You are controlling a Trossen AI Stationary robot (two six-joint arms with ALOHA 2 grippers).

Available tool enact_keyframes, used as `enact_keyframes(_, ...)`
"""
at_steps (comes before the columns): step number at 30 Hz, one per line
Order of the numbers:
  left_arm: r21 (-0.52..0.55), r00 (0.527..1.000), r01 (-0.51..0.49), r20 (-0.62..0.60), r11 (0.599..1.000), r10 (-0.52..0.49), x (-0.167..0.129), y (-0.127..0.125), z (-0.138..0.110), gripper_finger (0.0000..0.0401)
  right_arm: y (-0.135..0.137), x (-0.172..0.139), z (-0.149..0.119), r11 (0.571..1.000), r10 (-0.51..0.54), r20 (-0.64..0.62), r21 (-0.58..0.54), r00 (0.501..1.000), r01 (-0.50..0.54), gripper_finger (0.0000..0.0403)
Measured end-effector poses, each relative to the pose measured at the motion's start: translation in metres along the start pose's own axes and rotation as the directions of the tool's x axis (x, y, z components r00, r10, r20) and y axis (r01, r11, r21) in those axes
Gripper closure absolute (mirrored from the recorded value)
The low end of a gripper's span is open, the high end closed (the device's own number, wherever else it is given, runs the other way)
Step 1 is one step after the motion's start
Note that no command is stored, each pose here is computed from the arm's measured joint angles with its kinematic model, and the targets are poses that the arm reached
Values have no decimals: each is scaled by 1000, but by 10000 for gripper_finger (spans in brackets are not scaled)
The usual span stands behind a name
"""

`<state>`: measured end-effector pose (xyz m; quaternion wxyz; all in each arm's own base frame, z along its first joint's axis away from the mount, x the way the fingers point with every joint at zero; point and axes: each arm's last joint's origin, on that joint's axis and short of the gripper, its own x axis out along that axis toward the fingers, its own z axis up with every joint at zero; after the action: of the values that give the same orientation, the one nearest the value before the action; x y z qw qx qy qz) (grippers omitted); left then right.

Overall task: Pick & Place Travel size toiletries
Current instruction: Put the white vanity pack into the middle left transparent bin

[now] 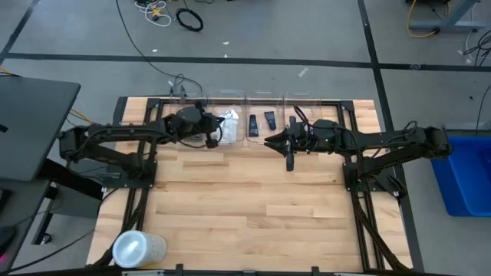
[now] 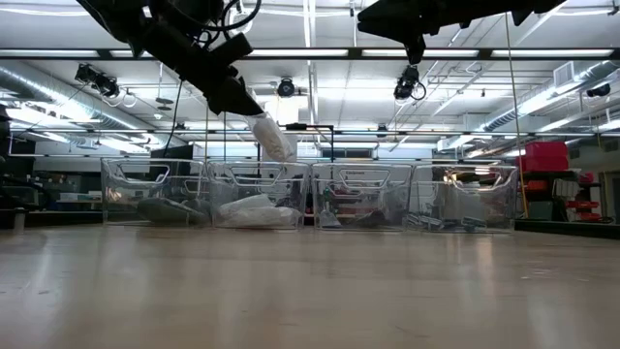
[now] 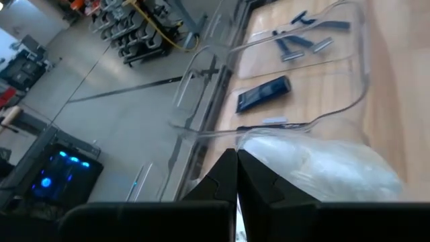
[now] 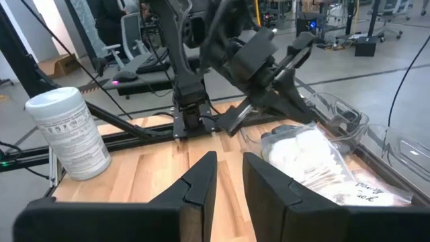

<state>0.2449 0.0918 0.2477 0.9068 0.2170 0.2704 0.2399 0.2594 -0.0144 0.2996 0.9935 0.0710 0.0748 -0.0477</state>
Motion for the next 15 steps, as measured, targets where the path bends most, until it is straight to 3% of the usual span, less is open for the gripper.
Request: enact_keyframes(15,-81,999,-51,-12,995,51,8,33,-16,397,-1,0,0,1000,-18,2,0,1000,18,324)
